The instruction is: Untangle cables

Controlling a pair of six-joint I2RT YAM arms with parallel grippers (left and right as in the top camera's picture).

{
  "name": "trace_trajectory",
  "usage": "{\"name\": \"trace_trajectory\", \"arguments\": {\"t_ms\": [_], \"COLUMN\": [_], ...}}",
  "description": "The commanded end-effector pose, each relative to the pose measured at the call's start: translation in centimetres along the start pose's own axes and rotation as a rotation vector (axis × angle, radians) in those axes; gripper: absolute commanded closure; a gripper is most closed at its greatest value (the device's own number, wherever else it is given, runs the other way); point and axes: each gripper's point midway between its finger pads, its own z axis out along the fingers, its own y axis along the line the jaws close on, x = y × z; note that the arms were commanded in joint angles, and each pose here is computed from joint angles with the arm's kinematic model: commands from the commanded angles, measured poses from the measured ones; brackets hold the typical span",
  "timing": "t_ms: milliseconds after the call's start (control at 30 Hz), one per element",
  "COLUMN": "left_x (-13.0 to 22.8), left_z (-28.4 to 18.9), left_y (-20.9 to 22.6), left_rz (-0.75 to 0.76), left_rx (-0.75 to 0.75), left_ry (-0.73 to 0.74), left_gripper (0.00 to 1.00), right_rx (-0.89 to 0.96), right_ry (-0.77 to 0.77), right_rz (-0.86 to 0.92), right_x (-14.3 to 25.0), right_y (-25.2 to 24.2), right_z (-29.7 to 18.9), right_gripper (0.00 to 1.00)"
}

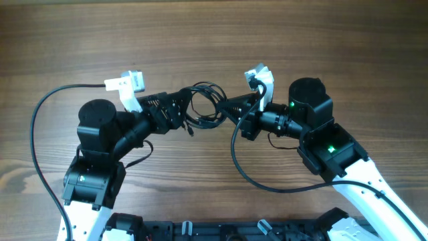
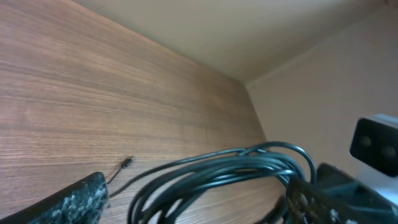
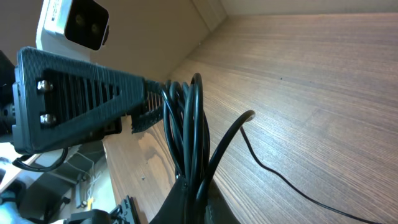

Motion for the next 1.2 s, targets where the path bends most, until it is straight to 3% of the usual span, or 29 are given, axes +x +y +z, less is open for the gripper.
{"name": "trace_trajectory", "arguments": {"t_ms": [0, 233, 467, 633, 800, 967, 1033, 1167], "left_x": [1.1, 3.5, 3.0, 2.6, 2.5, 2.7, 3.4, 5.5], "left_z": [-0.1, 2.1, 2.9, 1.9, 1.9, 2.0, 2.3, 2.5], "left_y": [-0.5, 2.9, 6.2, 9.1, 9.1, 8.8, 7.6, 3.9], "left_rz": [0.145, 0.133, 0.121, 0.120, 0.121, 0.118, 0.108, 0.074], "left_rx": [0.037, -0.041, -0.188, -0.365, -0.366, -0.344, -0.273, -0.050], "left_ry": [0.053, 0.186, 0.165, 0.129, 0.125, 0.135, 0.170, 0.280], "left_gripper": [0.15, 0.16, 0.38, 0.46, 0.44, 0.42, 0.39, 0.22], "right_rx": [-0.052, -0.130, -0.216, -0.162, -0.107, -0.141, -0.166, -0.191], "right_ry": [-0.008, 0.010, 0.078, 0.179, 0.298, 0.256, 0.214, 0.165], "right_rz": [-0.040, -0.043, 0.030, 0.158, 0.285, 0.146, 0.054, -0.011], "right_x": [-0.6, -0.3, 0.9, 3.5, 6.6, 5.7, 4.7, 3.5], "right_y": [1.3, 2.7, 4.1, 3.0, 2.2, 2.4, 2.8, 3.2], "right_z": [-0.4, -0.5, -0.8, -0.9, -1.5, -1.3, -1.1, -0.9], "right_gripper": [0.96, 0.95, 0.96, 0.96, 0.95, 0.95, 0.96, 0.95]}}
